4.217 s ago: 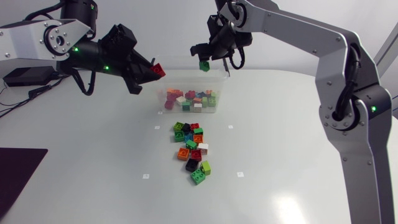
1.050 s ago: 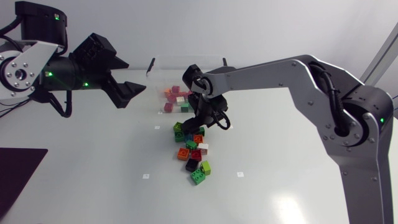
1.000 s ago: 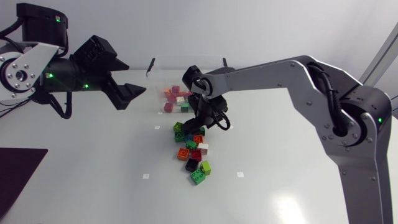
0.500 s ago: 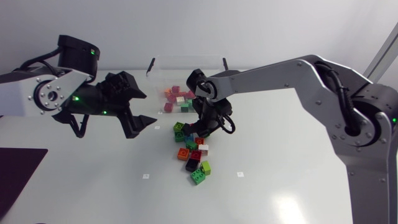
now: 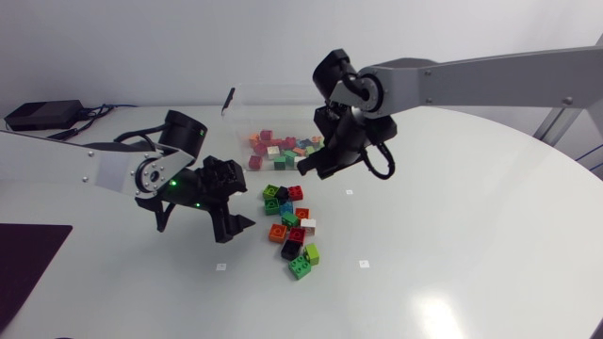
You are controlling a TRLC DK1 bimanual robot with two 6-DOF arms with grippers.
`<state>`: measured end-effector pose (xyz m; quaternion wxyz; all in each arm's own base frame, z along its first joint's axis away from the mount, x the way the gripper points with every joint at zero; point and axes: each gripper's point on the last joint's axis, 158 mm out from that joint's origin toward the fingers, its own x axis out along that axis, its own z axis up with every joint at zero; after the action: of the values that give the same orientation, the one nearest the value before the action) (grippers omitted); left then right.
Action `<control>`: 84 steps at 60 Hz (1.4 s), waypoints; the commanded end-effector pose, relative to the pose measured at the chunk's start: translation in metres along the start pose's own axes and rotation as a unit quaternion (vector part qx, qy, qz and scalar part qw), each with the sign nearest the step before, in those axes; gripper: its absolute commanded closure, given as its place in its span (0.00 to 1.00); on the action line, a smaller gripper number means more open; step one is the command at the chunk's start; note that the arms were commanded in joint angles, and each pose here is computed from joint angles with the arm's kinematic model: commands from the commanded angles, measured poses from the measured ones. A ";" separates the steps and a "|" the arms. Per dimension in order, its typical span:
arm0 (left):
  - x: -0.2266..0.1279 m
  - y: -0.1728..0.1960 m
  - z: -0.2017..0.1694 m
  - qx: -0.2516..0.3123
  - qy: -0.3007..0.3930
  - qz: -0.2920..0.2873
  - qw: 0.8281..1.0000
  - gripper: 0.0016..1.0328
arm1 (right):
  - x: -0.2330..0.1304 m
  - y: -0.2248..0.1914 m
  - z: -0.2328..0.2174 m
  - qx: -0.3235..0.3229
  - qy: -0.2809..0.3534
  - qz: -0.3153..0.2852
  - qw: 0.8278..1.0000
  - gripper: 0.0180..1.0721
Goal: Place the duplo bricks in the container
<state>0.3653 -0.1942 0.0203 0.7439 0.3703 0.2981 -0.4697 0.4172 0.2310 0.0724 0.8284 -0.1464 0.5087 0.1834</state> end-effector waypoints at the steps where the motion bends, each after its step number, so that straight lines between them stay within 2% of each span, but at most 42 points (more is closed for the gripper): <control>1: 0.015 -0.008 0.000 0.020 0.000 -0.016 1.000 0.05 | -0.009 -0.006 -0.008 -0.002 0.004 0.002 1.000 0.69; 29: 0.057 0.015 0.001 0.023 0.000 -0.028 0.999 0.06 | -0.061 -0.016 0.025 0.014 -0.058 0.021 0.998 0.69; 43: 0.068 0.016 0.009 0.017 -0.014 -0.052 0.998 0.08 | -0.081 -0.023 0.041 0.022 -0.079 0.023 0.996 0.69; 55: 0.072 0.002 0.008 0.017 -0.013 -0.089 0.996 0.26 | -0.092 -0.028 0.054 0.027 -0.094 0.023 0.995 0.69; 68: 0.078 -0.009 0.004 0.015 -0.008 -0.113 0.993 0.27 | -0.091 -0.027 0.060 0.027 -0.097 0.026 0.995 0.69; 78: 0.081 -0.013 0.006 0.018 -0.009 -0.118 0.993 0.56 | -0.096 -0.028 0.075 0.031 -0.113 0.027 0.993 0.69; 80: 0.080 -0.013 0.008 0.018 -0.011 -0.118 0.993 0.66 | -0.095 -0.029 0.079 0.032 -0.114 0.027 0.993 0.69; 84: 0.076 -0.014 0.008 0.017 -0.010 -0.121 0.993 0.67 | -0.093 -0.029 0.085 0.034 -0.117 0.027 0.992 0.69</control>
<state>0.3847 -0.2370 -0.0377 0.6888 0.3355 0.3290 -0.5521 0.4492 0.2266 0.2013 0.8838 -0.0840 0.4099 0.2093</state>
